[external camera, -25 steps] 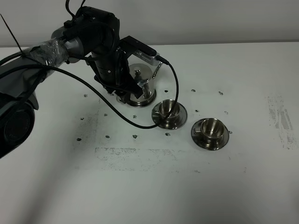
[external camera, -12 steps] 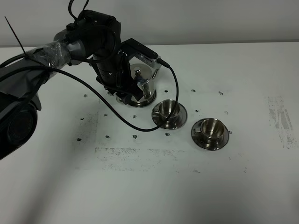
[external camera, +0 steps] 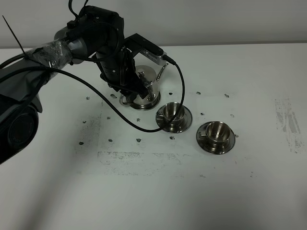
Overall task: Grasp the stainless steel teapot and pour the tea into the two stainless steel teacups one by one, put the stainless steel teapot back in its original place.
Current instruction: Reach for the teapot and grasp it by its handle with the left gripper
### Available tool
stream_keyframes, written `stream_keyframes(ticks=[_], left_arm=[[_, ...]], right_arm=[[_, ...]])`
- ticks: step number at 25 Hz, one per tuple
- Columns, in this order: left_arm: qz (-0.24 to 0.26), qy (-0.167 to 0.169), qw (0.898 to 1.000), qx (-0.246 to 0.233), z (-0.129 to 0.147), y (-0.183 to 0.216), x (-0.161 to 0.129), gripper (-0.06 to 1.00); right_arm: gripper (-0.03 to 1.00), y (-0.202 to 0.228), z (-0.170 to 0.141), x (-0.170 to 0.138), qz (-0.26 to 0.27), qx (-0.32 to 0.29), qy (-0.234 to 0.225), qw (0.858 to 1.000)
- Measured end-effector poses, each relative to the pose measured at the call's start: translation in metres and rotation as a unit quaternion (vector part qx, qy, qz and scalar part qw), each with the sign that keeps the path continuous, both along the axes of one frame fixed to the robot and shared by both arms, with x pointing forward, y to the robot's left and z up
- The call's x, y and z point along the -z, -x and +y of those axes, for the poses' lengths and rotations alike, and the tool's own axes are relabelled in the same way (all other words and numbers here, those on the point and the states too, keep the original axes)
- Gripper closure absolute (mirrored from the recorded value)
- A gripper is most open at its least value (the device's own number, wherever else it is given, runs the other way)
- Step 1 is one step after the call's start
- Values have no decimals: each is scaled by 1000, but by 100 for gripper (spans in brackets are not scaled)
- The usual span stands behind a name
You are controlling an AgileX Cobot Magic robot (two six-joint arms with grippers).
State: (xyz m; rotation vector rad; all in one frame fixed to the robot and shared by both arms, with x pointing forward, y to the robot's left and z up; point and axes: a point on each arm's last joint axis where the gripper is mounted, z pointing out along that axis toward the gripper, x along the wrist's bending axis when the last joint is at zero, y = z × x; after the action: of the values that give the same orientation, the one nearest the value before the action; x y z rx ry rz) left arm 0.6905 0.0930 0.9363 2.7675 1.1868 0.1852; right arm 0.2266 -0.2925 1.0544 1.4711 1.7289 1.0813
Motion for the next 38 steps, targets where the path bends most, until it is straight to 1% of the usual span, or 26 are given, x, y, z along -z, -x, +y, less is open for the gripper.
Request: stream_keyframes(ticks=[6,18,25,35,38], left_arm=[[1,3,1000,4,-1,0,0,47],[1,1,1000,30,-1,1,0,47],[7,14,1000,5,-3,1,0,47],[28,10,999,-25,-1,5,1,47],[30,1,999,-33,0,5,-2,47]], right_arm=[[49,0,0,0,0,0,0,1000],[49,0,0,0,0,0,0,1000],[49,0,0,0,0,0,0,1000],[50,0,0,0,0,0,0,1000],[51,0,0,0,0,0,0,1000]])
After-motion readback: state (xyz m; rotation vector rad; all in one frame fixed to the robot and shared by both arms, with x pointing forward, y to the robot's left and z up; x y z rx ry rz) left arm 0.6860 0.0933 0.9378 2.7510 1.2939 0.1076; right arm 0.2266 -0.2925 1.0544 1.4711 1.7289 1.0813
